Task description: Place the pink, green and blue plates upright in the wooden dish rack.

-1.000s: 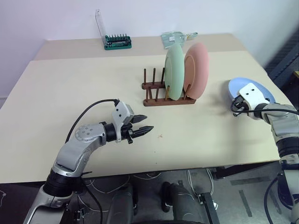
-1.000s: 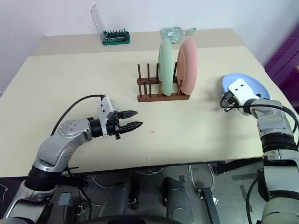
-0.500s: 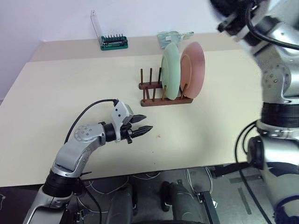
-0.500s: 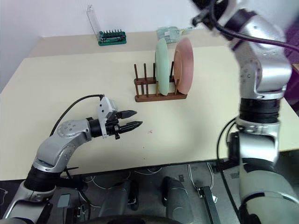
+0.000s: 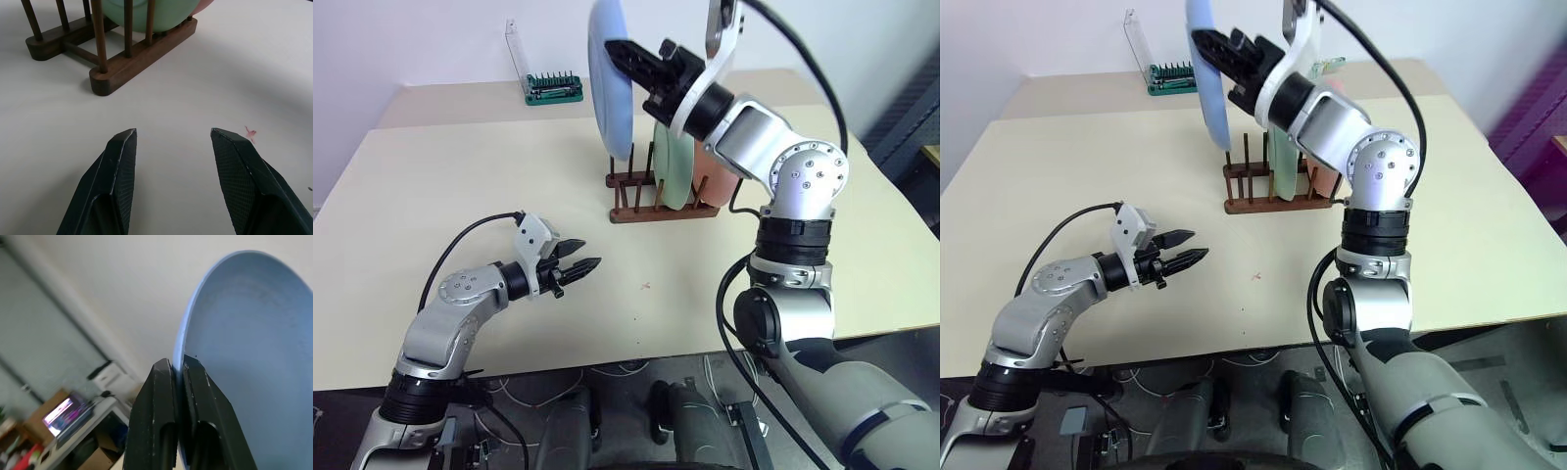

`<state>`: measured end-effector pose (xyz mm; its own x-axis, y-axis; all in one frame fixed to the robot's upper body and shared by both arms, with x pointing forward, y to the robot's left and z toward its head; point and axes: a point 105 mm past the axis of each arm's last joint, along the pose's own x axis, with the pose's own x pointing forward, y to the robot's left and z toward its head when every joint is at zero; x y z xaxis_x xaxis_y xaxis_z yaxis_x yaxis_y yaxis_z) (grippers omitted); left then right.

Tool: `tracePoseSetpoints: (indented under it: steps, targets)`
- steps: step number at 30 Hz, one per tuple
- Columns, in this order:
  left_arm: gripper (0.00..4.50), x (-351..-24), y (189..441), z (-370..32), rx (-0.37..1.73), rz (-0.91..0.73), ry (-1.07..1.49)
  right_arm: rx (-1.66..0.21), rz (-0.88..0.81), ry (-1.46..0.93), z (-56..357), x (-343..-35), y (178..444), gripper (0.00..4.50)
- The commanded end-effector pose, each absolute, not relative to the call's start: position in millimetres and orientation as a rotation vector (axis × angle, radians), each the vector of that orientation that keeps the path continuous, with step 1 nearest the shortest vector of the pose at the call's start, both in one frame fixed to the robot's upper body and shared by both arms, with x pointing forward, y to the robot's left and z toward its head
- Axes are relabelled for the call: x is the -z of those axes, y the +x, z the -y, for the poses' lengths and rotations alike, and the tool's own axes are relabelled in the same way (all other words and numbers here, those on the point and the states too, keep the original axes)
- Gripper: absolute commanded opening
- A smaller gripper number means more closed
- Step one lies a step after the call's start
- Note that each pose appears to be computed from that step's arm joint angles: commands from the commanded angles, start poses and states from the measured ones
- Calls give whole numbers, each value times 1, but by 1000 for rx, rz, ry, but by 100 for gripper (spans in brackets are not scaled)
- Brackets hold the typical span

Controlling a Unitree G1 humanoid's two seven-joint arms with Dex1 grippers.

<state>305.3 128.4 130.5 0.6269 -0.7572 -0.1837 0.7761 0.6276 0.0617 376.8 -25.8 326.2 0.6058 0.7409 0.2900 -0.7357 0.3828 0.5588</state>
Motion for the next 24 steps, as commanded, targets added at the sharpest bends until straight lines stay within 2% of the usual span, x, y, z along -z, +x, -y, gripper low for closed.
tracePoseSetpoints:
  steps: [1,10,12,14,18,20,24]
  targets:
    - [246,-144,303,-127,885,-87,155,-916,38,751,31,-337,380,6]
    - [246,-144,303,-126,891,-87,155,-795,-68,804,33,-313,401,6]
    - [246,-145,304,-126,891,-86,156,-795,-70,807,33,-313,401,70]
    - [246,-145,303,-126,890,-86,157,-804,-43,786,32,-317,399,153]
    - [246,-145,302,-126,893,-87,157,-826,35,698,33,-331,392,353]
    - [246,-144,302,-125,896,-88,157,-846,83,629,34,-343,386,353]
    - [246,-144,301,-123,898,-86,154,-888,157,331,44,-355,371,353]
